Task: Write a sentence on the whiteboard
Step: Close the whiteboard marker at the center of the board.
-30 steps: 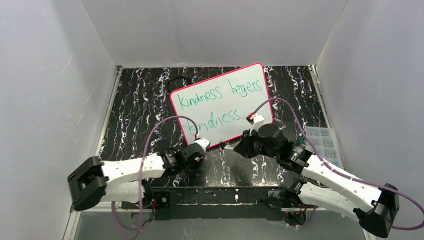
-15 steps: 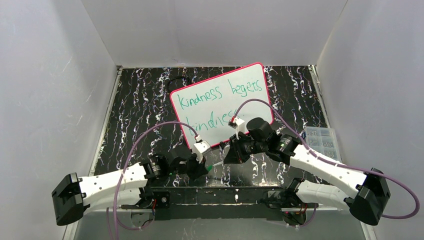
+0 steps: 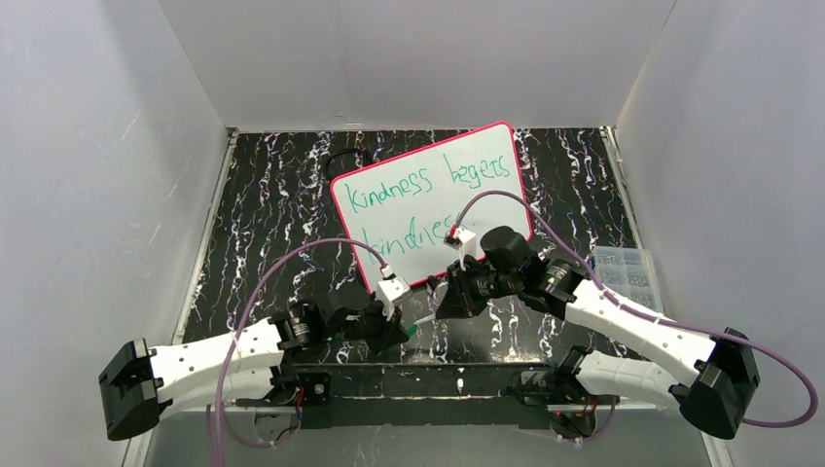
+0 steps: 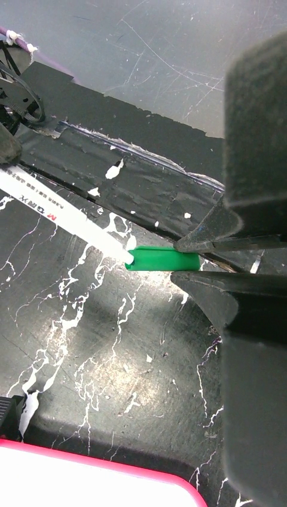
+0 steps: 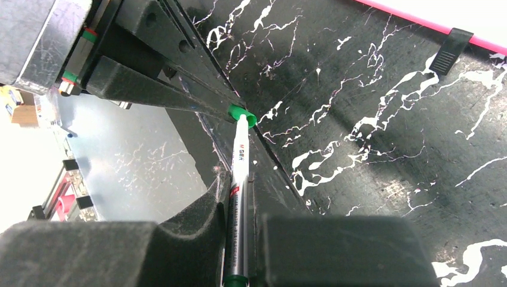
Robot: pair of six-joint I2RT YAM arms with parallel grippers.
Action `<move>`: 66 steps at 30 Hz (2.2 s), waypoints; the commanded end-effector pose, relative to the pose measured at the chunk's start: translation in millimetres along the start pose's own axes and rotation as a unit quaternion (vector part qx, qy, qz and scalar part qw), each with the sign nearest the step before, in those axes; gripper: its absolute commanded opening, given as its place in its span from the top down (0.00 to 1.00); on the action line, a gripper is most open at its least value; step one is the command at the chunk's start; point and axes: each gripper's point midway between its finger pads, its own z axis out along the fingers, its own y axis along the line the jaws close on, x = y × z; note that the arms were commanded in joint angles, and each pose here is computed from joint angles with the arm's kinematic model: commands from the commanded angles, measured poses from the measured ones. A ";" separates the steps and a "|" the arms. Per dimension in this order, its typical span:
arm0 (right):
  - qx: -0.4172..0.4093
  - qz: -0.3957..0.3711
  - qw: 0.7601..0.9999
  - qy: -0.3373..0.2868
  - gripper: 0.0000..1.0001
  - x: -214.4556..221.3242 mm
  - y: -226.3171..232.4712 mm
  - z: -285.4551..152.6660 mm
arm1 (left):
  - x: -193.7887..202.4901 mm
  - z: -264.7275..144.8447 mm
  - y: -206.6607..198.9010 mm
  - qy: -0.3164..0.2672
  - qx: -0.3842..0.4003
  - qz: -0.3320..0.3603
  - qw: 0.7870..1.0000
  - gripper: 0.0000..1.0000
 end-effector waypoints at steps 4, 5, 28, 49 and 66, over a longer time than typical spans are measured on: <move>-0.002 -0.023 1.000 -0.019 0.99 -16.6 9.3 -11.3 | -0.9 -1.4 -4.6 -0.005 0.011 0.012 1.000 1.00; -0.003 -0.023 1.000 -0.019 0.99 -16.5 9.7 -11.7 | -0.8 -1.3 -4.6 -0.005 0.011 0.012 1.000 1.00; -0.016 -0.023 1.000 -0.015 0.99 -14.7 11.1 -7.5 | -3.1 -3.3 -7.5 -0.012 0.015 0.016 1.000 1.00; -0.048 -0.014 0.999 0.014 0.99 -4.5 16.8 -0.2 | -2.3 -3.7 -8.8 -0.012 0.016 0.021 1.000 1.00; -0.108 0.019 0.989 0.099 0.99 28.5 17.5 17.4 | -8.3 -0.7 -12.1 -0.028 0.023 0.036 0.999 1.00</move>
